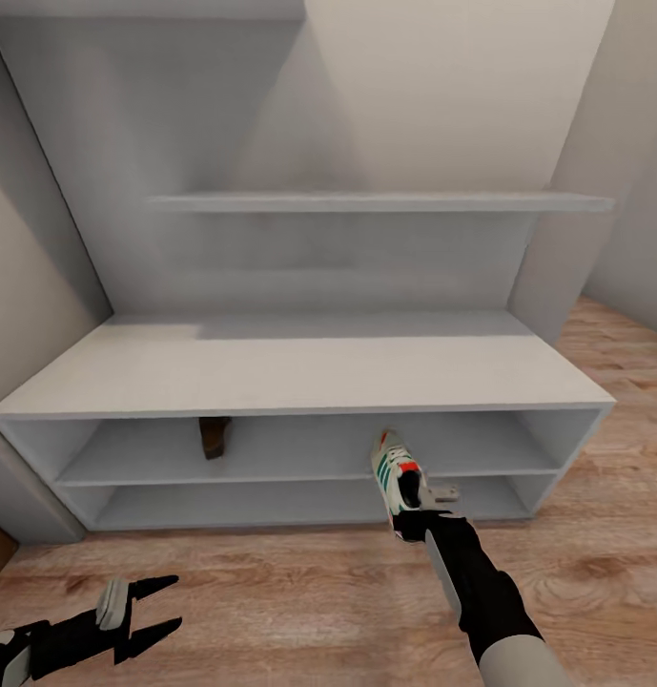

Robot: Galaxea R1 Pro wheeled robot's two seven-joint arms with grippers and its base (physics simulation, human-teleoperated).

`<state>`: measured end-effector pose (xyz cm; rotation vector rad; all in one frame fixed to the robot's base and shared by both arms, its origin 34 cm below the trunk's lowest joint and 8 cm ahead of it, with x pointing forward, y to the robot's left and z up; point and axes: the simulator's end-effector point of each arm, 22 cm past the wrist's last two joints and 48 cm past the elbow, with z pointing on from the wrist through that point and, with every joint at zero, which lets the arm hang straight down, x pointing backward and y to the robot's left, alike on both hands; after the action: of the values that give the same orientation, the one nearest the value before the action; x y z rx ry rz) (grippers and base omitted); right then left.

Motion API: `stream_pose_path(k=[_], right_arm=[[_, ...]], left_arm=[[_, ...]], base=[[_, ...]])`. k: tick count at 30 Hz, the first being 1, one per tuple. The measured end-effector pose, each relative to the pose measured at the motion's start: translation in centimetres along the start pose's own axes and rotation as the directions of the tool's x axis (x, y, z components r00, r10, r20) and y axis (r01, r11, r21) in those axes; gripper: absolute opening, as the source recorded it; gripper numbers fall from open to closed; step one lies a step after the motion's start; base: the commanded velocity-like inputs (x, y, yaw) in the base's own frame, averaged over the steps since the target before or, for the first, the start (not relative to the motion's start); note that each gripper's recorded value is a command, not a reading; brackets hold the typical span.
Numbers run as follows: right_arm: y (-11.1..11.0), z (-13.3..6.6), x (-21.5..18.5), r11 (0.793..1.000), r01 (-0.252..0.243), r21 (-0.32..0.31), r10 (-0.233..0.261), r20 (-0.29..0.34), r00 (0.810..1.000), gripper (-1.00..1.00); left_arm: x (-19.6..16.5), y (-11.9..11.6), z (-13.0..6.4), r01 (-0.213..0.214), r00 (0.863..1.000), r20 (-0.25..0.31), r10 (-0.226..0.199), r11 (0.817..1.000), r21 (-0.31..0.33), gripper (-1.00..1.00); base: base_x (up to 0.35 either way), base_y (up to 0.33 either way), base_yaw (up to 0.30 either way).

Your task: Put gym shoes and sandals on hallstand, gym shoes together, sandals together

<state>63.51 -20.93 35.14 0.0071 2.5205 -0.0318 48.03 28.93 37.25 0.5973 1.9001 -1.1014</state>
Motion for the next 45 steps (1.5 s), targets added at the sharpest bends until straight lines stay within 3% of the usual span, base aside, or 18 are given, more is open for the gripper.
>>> stream_pose_path(k=[5,8,25,45], right_arm=[[0.0,0.0,0.0,1.0,0.0,0.0,0.0,0.0,1.0,-1.0],[0.0,0.0,0.0,1.0,0.0,-0.001,0.0,-0.001,1.0,-1.0],[0.0,0.0,0.1,1.0,0.0,-0.001,0.0,-0.001,1.0,-1.0],[0.0,0.0,0.1,1.0,-0.001,0.0,0.001,-0.002,1.0,-1.0]], left_arm=[[2.5,-1.6,0.1,-0.054,0.993,-0.103,0.062,0.996,0.075,1.0],[3.0,-2.0,0.1,-0.062,0.99,-0.123,0.073,0.994,0.093,1.0],[3.2,-2.1,0.1,-0.065,0.989,-0.129,0.077,0.993,0.098,1.0],[3.2,-2.1,0.1,-0.064,0.989,-0.129,0.077,0.993,0.098,1.0]], base=[[0.147,-0.001,0.0],[0.091,0.0,0.0],[0.315,0.0,0.0],[0.133,0.0,0.0]])
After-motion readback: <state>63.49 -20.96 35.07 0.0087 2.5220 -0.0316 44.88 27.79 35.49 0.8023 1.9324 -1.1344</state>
